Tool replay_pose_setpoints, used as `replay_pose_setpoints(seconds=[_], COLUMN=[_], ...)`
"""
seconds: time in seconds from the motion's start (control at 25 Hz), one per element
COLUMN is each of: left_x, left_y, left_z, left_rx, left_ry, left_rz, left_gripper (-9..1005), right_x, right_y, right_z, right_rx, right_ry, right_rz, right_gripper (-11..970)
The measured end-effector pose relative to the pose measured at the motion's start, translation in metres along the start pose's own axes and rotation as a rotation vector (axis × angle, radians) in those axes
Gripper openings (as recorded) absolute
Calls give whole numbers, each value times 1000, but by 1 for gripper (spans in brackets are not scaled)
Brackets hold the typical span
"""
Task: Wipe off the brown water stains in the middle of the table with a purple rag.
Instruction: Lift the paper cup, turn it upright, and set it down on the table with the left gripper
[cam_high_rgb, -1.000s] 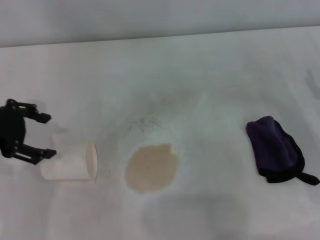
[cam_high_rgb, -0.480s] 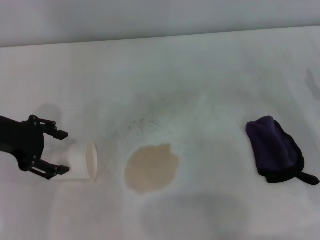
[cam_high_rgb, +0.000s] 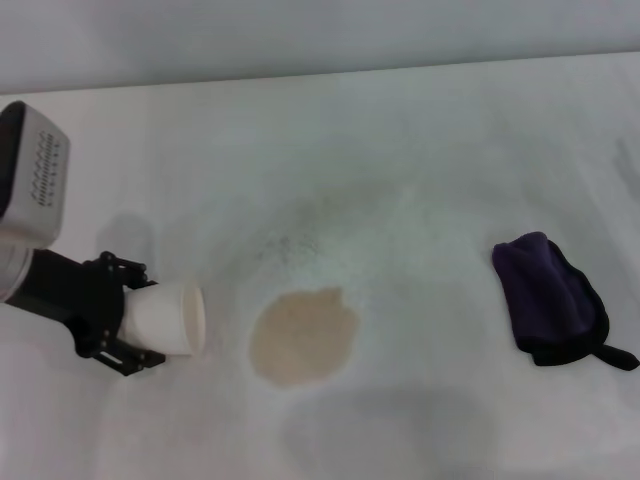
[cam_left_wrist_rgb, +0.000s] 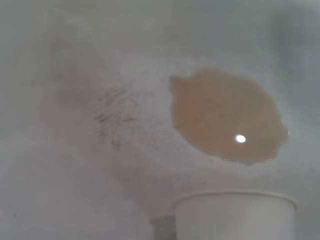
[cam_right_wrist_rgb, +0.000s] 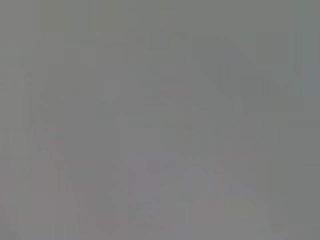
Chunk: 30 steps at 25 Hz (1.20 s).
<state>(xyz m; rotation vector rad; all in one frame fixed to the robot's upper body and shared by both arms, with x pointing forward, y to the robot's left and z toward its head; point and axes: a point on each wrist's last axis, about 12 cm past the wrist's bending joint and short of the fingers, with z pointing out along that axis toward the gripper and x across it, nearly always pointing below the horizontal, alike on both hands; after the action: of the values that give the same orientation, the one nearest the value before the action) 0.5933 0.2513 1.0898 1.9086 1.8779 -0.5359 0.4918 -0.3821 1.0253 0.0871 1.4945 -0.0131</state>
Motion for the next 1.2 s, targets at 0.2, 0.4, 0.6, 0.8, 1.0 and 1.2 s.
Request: replay_pose_setpoints(seconds=[0.2, 0.4, 0.6, 0.8, 1.0, 1.2], left_x=[-4, -10, -16, -12, 0, 9], left_y=[2, 4, 2, -2, -13, -27], left_z=[4, 2, -1, -3, 1, 9], left_rx=[-12, -27, -58, -165, -339, -420], left_ry=[-18, -80, -211, -367, -582, -704], left_rz=[4, -1, -17, -31, -85, -165], left_gripper=[848, 813, 772, 712, 674, 668], right_x=[0, 0, -1, -2, -2, -2], right_y=[-2, -3, -3, -3, -1, -1], right_z=[0, 0, 0, 2, 2, 2], right_rx=[8, 10, 5, -8, -26, -34], right_ry=[2, 2, 2, 1, 5, 6], right_rz=[-3, -8, -13, -28, -37, -41], right_gripper=[857, 857, 857, 857, 857, 857])
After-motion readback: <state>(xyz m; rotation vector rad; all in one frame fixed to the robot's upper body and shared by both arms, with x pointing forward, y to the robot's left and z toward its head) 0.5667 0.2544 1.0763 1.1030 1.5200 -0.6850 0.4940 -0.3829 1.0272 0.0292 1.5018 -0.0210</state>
